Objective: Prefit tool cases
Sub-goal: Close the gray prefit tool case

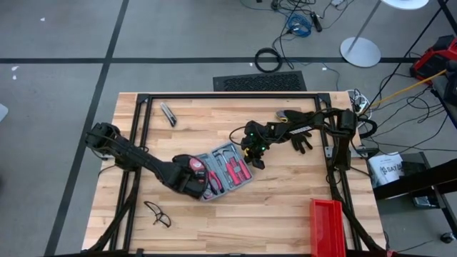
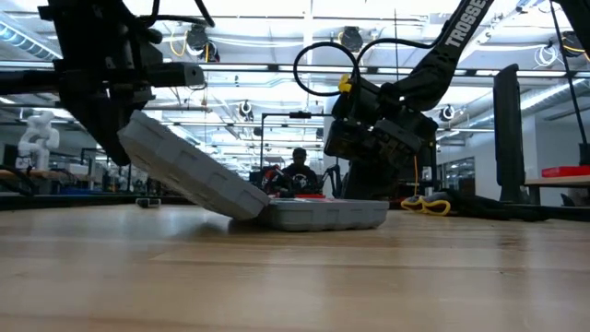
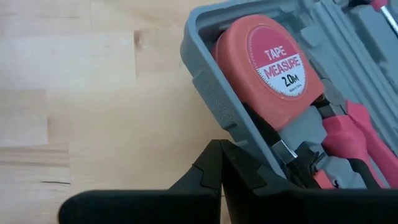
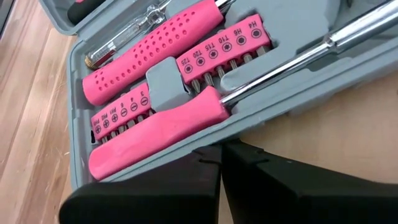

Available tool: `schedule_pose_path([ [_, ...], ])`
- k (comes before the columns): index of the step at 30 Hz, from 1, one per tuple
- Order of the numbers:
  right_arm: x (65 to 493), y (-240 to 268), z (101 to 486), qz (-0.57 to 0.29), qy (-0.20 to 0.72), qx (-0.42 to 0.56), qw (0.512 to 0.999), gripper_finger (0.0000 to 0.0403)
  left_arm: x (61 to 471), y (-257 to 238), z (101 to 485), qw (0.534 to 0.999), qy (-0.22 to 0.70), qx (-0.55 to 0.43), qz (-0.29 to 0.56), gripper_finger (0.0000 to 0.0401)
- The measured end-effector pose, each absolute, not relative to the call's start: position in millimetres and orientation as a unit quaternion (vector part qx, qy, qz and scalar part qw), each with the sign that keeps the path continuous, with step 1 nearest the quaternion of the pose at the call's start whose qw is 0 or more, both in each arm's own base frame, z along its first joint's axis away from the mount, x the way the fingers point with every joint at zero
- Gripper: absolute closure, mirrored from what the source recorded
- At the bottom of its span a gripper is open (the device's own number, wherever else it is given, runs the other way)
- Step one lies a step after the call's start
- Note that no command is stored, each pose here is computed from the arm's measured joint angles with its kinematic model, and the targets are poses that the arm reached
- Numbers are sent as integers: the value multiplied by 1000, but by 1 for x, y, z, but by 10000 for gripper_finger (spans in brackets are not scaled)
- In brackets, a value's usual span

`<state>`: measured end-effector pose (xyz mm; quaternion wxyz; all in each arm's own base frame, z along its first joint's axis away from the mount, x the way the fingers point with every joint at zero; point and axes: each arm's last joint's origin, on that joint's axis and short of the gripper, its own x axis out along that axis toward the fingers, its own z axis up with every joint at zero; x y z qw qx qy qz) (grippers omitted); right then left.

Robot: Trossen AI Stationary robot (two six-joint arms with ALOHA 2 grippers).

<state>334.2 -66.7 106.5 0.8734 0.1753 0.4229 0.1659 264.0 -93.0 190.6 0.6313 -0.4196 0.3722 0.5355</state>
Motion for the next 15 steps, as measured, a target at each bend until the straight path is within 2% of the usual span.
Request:
schedule_pose_path([
  [15,335,-67,107,164,421,172,875,403,275,-93,206,656,342,-423,523,393],
])
